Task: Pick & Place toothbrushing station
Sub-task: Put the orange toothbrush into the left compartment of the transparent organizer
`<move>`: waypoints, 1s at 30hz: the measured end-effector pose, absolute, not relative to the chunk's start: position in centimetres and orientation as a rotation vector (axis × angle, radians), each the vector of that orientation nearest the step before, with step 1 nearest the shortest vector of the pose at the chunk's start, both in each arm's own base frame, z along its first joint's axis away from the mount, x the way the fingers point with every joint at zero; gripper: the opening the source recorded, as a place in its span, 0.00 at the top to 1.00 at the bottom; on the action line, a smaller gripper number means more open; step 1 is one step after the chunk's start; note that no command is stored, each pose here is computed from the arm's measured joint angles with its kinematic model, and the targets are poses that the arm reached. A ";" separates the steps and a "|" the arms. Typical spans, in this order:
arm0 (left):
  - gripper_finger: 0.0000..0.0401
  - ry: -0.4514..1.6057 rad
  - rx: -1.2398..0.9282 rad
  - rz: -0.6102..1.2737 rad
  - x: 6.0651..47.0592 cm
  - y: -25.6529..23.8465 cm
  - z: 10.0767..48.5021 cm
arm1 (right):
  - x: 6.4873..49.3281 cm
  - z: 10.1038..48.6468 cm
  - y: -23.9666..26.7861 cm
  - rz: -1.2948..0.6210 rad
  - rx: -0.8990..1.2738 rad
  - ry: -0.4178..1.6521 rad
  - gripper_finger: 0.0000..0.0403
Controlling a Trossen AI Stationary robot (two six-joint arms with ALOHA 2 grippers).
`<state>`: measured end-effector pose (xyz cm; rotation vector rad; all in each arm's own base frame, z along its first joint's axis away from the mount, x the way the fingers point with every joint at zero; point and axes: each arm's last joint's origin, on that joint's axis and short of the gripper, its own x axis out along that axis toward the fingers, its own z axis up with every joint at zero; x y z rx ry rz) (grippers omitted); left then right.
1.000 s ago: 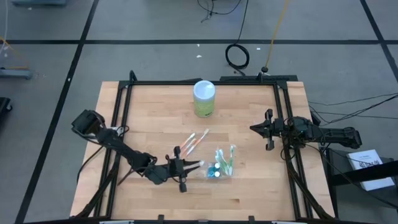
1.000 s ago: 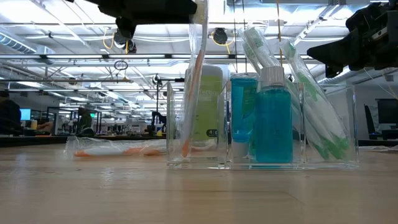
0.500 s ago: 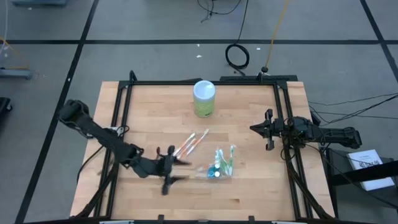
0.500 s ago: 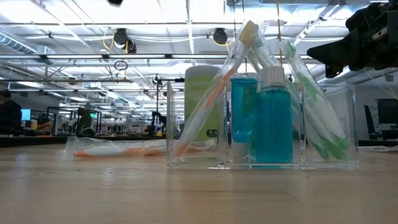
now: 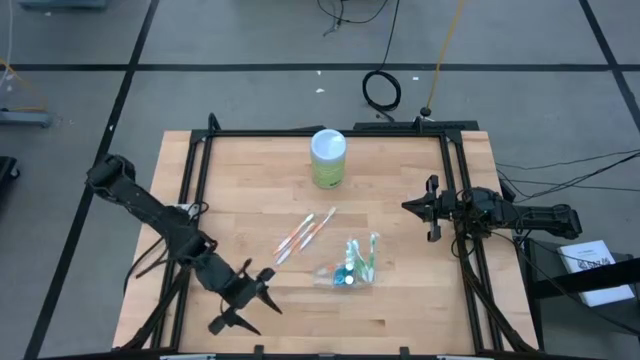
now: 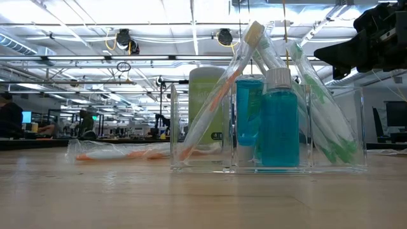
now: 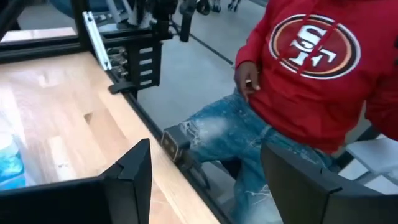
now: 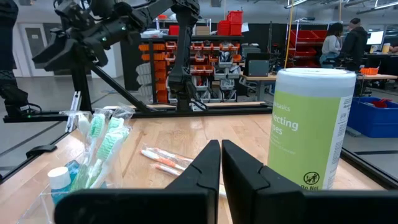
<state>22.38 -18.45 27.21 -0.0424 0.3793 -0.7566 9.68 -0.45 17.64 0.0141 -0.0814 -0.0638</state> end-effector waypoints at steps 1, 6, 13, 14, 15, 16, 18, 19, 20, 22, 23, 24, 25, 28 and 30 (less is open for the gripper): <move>0.41 0.384 -0.045 -0.754 22.3 -18.5 27.2 | 9.7 17.6 -0.5 -0.064 0.014 -0.081 0.98; 0.41 0.384 -0.042 -0.761 22.0 -18.8 27.2 | 9.7 17.6 -0.5 -0.064 0.014 -0.081 0.98; 0.42 0.419 -0.030 -0.751 22.0 -18.7 26.9 | 9.7 17.6 -0.5 -0.064 0.014 -0.081 0.98; 0.42 0.429 -0.020 -0.750 21.9 -18.7 26.7 | 9.7 17.6 -0.5 -0.064 0.014 -0.081 0.98; 0.42 0.436 -0.010 -0.750 21.9 -18.7 26.7 | 9.7 17.6 -0.5 -0.064 0.014 -0.081 0.98; 0.43 0.440 0.000 -0.751 21.9 -18.6 26.6 | 9.7 17.6 -0.5 -0.064 0.014 -0.081 0.98; 0.46 0.446 0.014 -0.751 21.9 -18.6 26.5 | 9.7 17.6 -0.5 -0.064 0.014 -0.082 0.98; 0.49 0.447 0.022 -0.754 21.9 -18.6 26.5 | 9.7 17.6 -0.5 -0.064 0.014 -0.081 0.98; 0.52 0.447 0.029 -0.761 21.8 -18.6 26.4 | 9.7 17.6 -0.5 -0.064 0.014 -0.081 0.98; 0.61 0.443 0.041 -0.778 21.8 -18.6 26.4 | 9.7 17.6 -0.5 -0.064 0.014 -0.081 0.98; 0.66 0.442 0.045 -0.789 21.8 -18.6 26.4 | 9.7 17.6 -0.5 -0.064 0.014 -0.081 0.98; 0.72 0.440 0.052 -0.798 21.8 -18.7 26.4 | 9.7 17.6 -0.5 -0.064 0.014 -0.081 0.98; 0.78 0.438 0.060 -0.800 21.8 -18.7 26.4 | 9.7 17.6 -0.5 -0.064 0.014 -0.081 0.98; 0.95 0.443 0.069 -0.802 21.7 -18.6 26.4 | 9.7 17.6 -0.5 -0.064 0.014 -0.081 0.98; 0.97 0.444 0.070 -0.802 21.7 -18.6 26.3 | 9.7 17.6 -0.5 -0.064 0.014 -0.081 0.98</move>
